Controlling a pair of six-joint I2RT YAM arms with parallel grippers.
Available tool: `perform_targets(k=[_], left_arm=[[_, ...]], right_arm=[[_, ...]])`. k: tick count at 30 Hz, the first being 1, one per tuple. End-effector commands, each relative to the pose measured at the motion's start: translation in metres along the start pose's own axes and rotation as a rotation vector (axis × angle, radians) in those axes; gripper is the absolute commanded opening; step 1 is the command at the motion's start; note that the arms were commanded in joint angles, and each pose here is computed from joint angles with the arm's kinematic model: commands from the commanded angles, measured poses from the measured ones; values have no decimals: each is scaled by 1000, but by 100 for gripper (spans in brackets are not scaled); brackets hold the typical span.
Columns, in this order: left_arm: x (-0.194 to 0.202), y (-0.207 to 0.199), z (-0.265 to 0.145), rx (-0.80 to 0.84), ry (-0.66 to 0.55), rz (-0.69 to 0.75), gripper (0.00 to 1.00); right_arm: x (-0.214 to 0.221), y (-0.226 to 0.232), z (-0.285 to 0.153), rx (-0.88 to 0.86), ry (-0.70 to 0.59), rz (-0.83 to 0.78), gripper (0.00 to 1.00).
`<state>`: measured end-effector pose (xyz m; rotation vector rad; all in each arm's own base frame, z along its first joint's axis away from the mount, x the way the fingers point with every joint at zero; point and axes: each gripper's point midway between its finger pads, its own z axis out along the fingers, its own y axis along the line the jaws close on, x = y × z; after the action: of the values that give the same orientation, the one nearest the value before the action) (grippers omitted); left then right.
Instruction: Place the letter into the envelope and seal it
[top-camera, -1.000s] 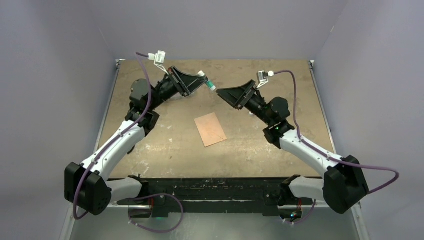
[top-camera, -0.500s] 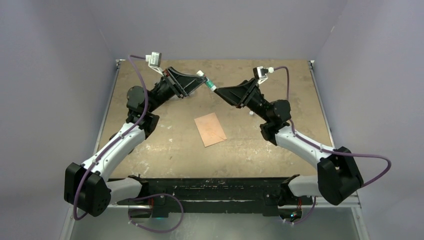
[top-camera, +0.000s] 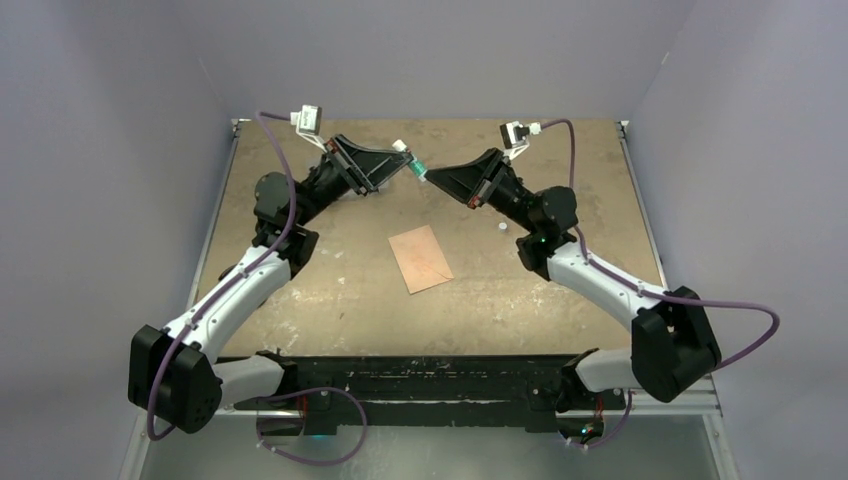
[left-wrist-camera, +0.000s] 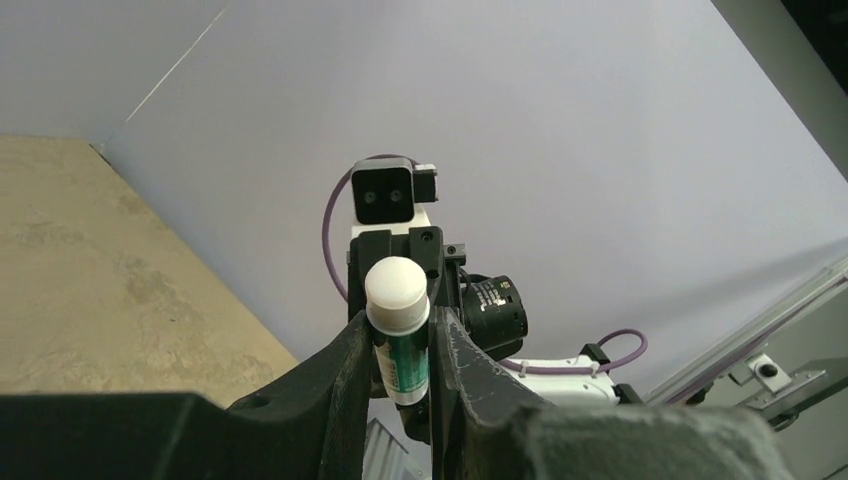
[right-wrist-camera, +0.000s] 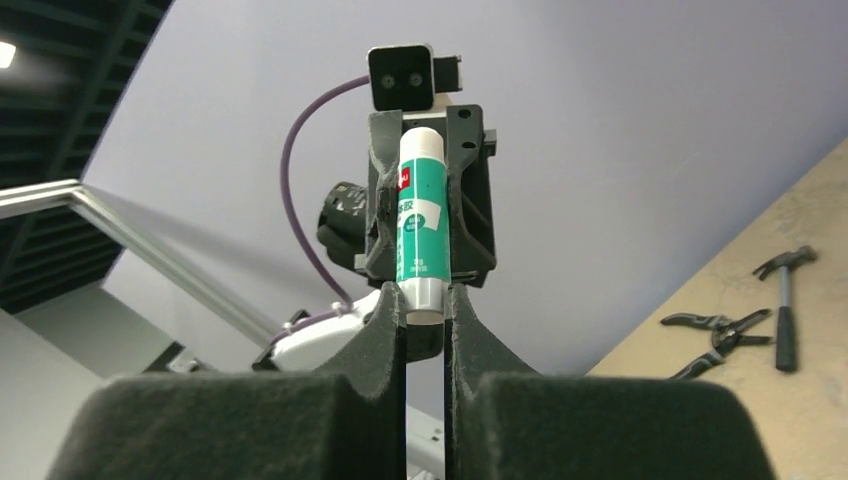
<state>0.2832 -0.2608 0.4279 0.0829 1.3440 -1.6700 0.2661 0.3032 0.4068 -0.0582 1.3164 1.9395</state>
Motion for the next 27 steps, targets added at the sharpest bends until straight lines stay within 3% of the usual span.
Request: perform_targets(k=[1,9,18,26,27], left_arm=[[-9,3,-1,-49,-51,11,0],[7,64,-12,-318,-31,-99,0],[16,94,-19,-447,-19,-145,0],[15,82,-15,-451,28,-156,0],[14,80,-14,-442,26,-141,0]], right_arm=[[-3,12,14,12,30,-205,0],[-29,-55,14,345,13,-706,0],[-59,-100,4,714,2,-1217,0],[-68,-105,-16,802,-41,-1357,5],[-71,-103,-17,811,-47,-1364,10]])
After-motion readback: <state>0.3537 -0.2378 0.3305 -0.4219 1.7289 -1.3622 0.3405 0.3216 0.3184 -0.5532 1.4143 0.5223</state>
